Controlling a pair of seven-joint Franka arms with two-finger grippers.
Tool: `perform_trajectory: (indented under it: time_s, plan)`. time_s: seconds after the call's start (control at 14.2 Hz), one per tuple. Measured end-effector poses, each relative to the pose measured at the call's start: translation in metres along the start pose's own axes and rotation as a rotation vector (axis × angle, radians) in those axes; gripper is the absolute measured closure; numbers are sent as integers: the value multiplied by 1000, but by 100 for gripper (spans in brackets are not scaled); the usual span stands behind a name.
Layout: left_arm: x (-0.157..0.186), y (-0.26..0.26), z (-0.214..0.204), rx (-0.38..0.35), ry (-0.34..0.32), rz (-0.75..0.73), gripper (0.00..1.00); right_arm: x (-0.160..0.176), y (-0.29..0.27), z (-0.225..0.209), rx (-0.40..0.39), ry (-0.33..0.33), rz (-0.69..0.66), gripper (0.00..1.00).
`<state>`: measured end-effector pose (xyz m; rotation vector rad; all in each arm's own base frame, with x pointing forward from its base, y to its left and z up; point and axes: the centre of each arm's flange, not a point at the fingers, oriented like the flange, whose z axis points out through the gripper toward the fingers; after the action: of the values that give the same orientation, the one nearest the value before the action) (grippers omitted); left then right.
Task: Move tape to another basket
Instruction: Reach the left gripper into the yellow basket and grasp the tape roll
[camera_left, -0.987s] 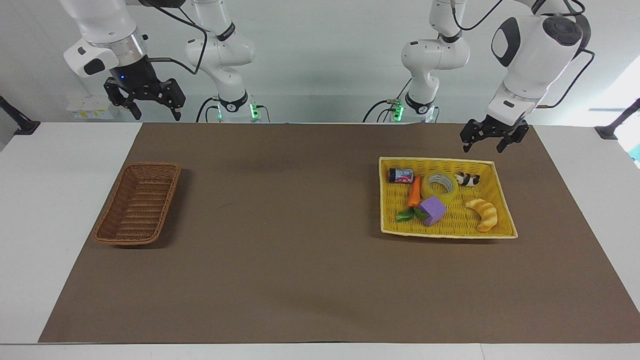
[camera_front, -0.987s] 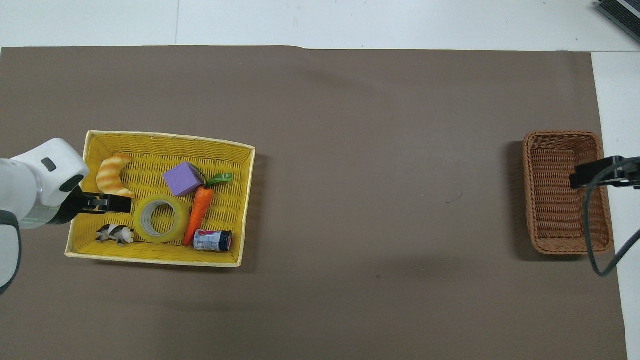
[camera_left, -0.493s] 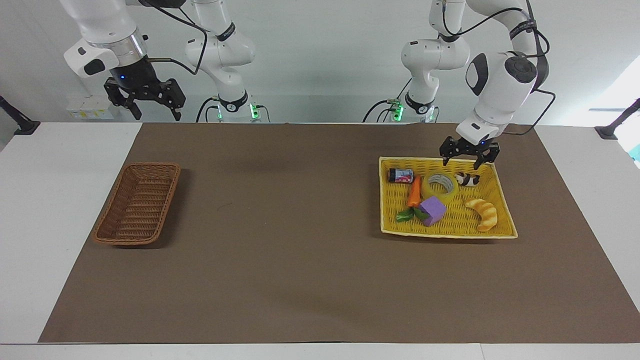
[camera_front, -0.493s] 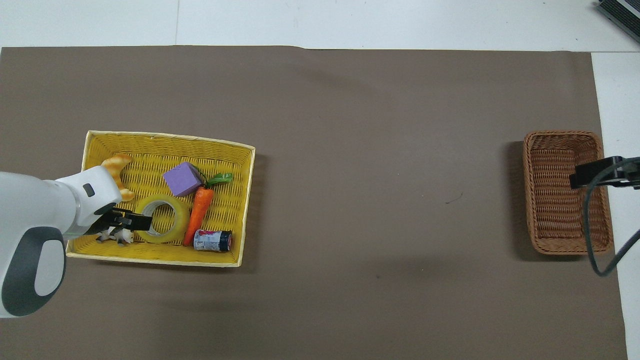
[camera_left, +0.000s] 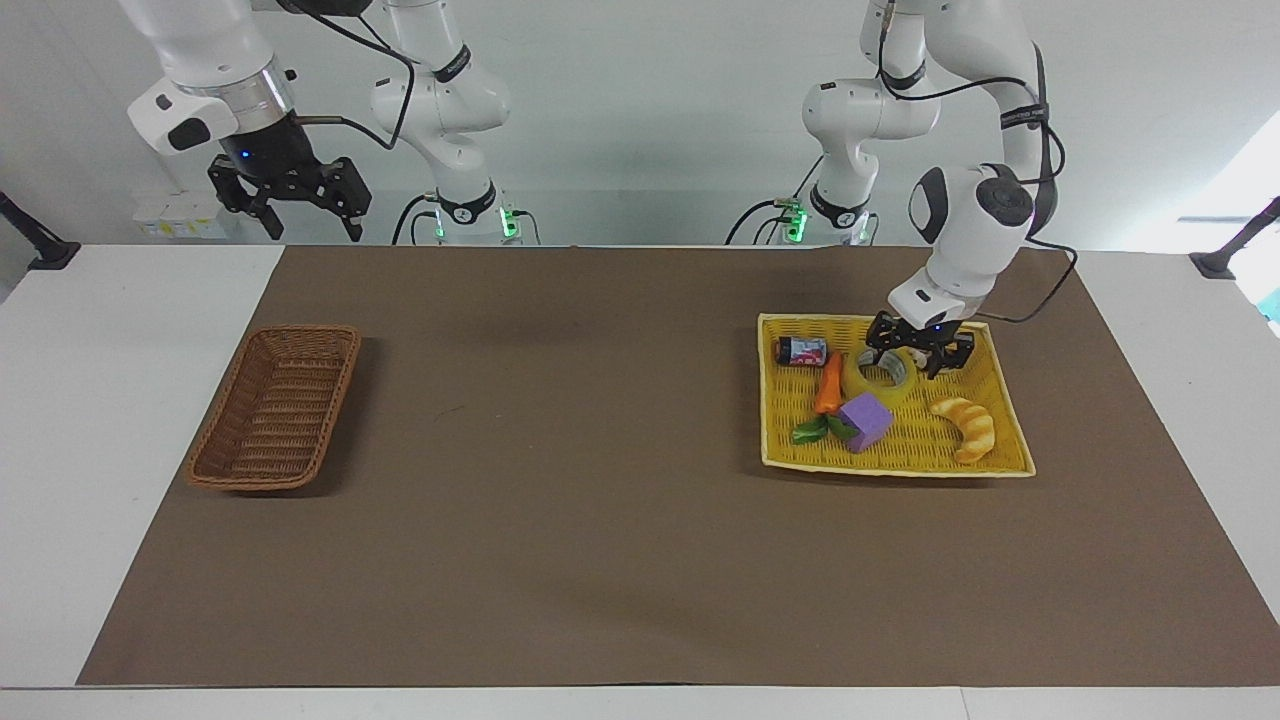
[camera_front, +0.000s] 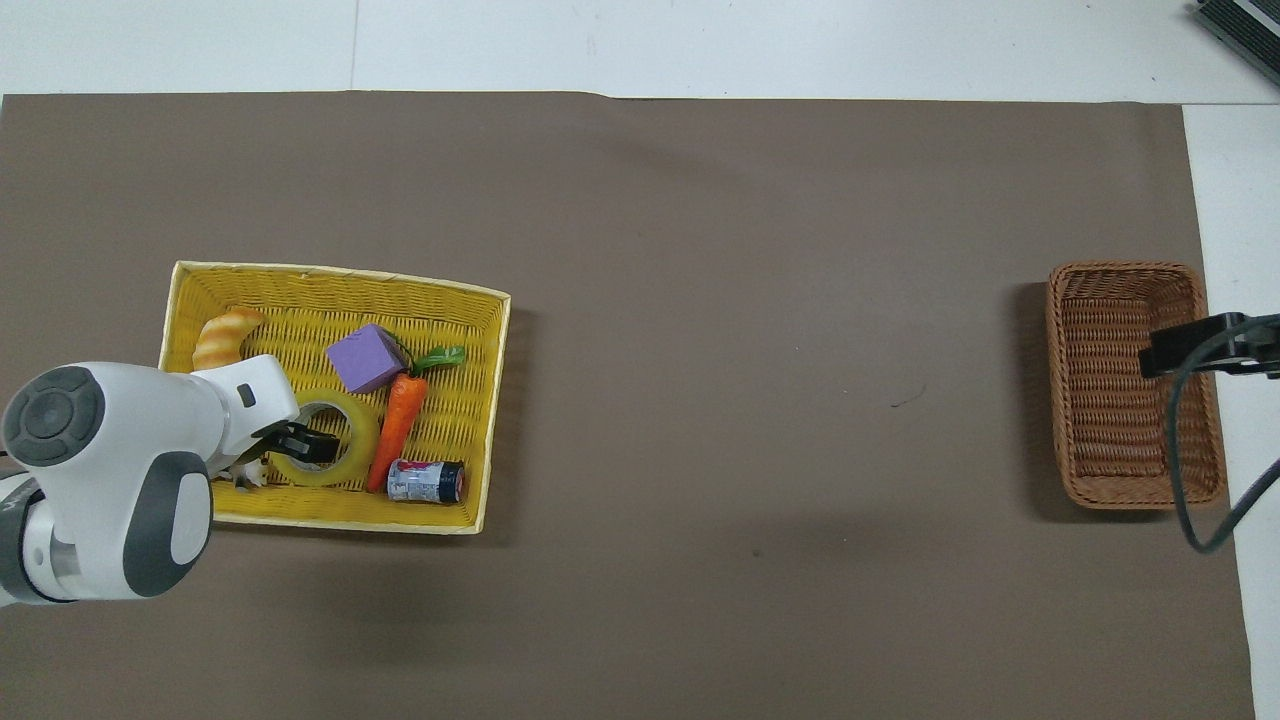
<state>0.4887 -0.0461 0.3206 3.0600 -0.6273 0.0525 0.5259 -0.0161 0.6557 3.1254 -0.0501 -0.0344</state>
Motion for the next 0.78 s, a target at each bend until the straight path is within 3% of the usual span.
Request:
perform_trajectory:
  time_s: [0.21,0.35,0.56,0.78]
  plan:
    - [-1,-2,8,-1,-2,23,56,0,0,1,0,-2,0,0]
    - [-1,-5,6,1,2,34,77,0,0,2,0,-4,0,0]
    - [2,-6,0,0,0,38,78,0,0,2,0,-5,0,0]
    - [19,-13,-39,-15,-33,34,78,0,-2,3,5,-6,-2,0]
